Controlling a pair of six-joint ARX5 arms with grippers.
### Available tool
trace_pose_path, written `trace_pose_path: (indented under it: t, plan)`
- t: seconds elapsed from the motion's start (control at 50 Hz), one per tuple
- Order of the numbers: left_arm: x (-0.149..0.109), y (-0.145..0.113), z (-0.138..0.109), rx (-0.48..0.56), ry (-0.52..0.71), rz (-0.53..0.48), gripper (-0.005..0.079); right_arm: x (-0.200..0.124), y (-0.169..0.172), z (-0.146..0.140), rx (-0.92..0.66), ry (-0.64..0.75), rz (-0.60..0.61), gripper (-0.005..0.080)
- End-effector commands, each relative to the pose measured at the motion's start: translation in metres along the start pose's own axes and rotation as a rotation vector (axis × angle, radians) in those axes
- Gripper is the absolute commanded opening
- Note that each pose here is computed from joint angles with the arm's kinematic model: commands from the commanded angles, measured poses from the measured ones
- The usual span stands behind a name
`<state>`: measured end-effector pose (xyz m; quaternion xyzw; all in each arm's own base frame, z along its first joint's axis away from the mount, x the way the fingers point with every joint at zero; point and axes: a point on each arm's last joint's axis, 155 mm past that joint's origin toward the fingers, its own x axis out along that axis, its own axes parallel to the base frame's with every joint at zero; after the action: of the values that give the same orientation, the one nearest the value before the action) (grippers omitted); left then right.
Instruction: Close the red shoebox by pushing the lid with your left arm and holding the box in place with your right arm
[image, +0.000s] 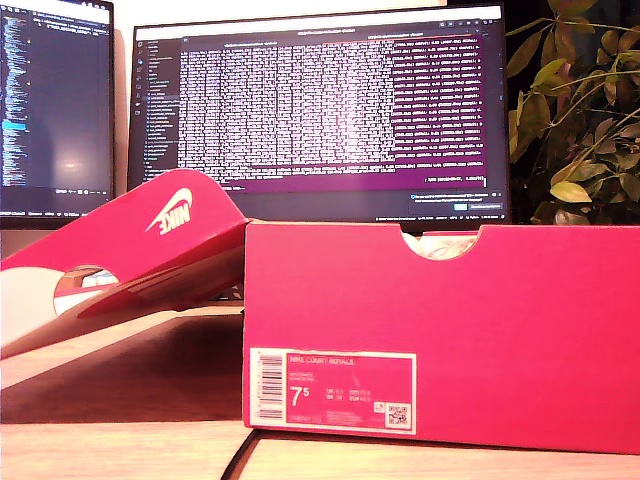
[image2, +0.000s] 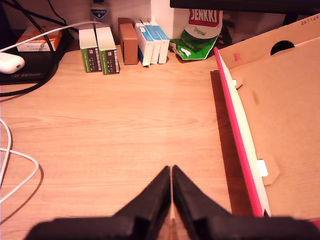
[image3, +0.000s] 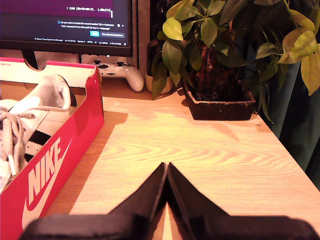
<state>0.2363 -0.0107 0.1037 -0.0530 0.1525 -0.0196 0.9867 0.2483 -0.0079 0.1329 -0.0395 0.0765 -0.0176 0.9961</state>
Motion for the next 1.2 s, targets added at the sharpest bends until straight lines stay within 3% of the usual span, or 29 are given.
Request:
trace_pose_path:
  t: [0.0,0.7,0.9,1.18]
  plan:
    - [0.003,0.001,-0.013,-0.004,0.031,0.001,-0.0019,0.002,0.001,-0.008,-0.003,0.009,0.003,-0.0012]
    - [0.003,-0.001,-0.01,-0.008,0.019,-0.011,-0.0019,0.002,0.001,-0.008,-0.003,0.009,0.002,-0.0012]
    - [0.003,-0.007,-0.007,-0.152,0.012,-0.042,-0.0019,0.002,0.004,-0.008,0.019,0.008,0.016,-0.0012]
    - [-0.005,-0.033,0.027,-0.35,-0.069,-0.189,-0.0019,-0.002,0.023,0.024,0.374,-0.092,0.148,-0.0012]
